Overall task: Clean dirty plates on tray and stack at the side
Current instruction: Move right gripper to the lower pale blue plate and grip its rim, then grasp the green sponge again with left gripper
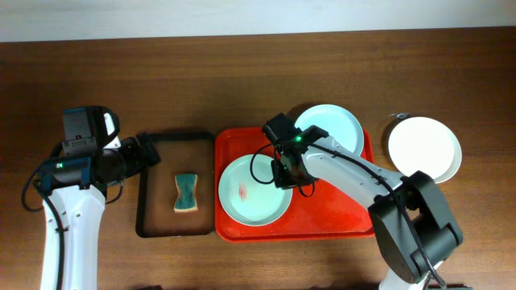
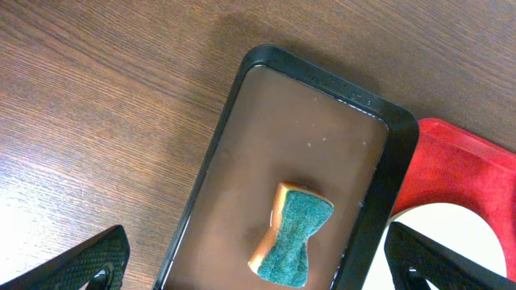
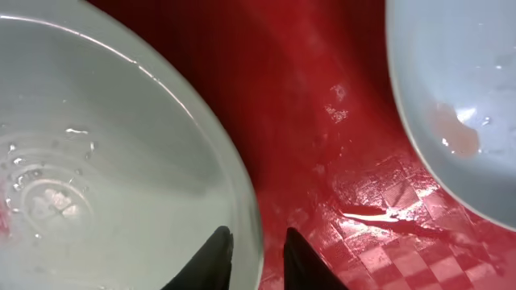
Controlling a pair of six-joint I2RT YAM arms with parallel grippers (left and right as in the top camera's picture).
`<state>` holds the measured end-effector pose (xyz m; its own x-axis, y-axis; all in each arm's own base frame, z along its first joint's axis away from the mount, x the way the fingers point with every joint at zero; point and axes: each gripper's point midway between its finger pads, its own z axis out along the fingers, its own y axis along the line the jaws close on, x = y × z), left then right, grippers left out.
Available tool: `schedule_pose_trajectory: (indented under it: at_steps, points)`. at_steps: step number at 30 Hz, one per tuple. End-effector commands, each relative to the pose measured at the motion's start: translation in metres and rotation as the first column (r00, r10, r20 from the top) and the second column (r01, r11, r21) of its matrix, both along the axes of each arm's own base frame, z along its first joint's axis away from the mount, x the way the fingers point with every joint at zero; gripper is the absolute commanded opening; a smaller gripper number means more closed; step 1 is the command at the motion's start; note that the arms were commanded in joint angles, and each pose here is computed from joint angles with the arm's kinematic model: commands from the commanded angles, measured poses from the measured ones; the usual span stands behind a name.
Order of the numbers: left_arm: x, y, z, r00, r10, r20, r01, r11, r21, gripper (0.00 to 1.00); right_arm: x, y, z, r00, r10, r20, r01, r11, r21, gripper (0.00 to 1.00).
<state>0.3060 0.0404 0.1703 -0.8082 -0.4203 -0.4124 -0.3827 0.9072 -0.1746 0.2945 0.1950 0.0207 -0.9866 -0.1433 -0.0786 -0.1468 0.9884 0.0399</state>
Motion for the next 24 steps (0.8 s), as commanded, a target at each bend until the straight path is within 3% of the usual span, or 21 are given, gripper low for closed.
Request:
schedule_pose_trajectory:
  at_steps: [1, 4, 7, 12, 13, 14, 15, 24]
  points:
    - [0.001, 0.000, 0.007, 1.000, 0.007, 0.022, -0.007, 1.000, -0.007, 0.99, 0.002, 0.000, -0.007, 1.000, -0.012, -0.005, 0.012, 1.000, -0.020, 0.21]
    - [0.001, 0.000, 0.007, 1.000, 0.007, 0.022, -0.007, 1.000, -0.007, 0.99, 0.002, 0.000, -0.008, 1.000, -0.030, -0.007, 0.030, 0.999, -0.022, 0.05]
    - [0.001, 0.000, 0.007, 1.000, 0.007, 0.022, -0.007, 1.000, -0.007, 0.99, 0.010, -0.015, -0.008, 0.982, -0.184, 0.052, 0.187, 0.979, -0.084, 0.04]
    - [0.002, 0.000, 0.007, 1.000, 0.005, 0.022, -0.005, 1.000, -0.006, 0.99, 0.009, -0.024, -0.003, 0.975, -0.219, 0.045, 0.222, 0.969, -0.110, 0.04]
    - [0.001, 0.000, 0.007, 1.000, 0.007, 0.022, -0.007, 1.000, -0.007, 0.99, 0.008, -0.025, -0.003, 0.975, -0.221, 0.040, 0.224, 0.968, -0.115, 0.05]
    - [0.002, 0.000, 0.007, 1.000, 0.006, 0.022, -0.006, 1.000, -0.006, 0.99, 0.006, -0.026, -0.003, 0.975, -0.221, 0.032, 0.223, 0.968, -0.117, 0.24]
    - [0.001, 0.000, 0.007, 1.000, 0.006, 0.022, -0.006, 1.000, -0.006, 0.99, 0.006, -0.027, -0.003, 0.974, -0.223, 0.031, 0.225, 0.967, -0.119, 0.31]
    - [0.001, 0.000, 0.007, 1.000, 0.007, 0.022, -0.007, 1.000, -0.006, 0.99, 0.005, -0.031, -0.005, 0.974, -0.224, 0.020, 0.225, 0.966, -0.125, 0.31]
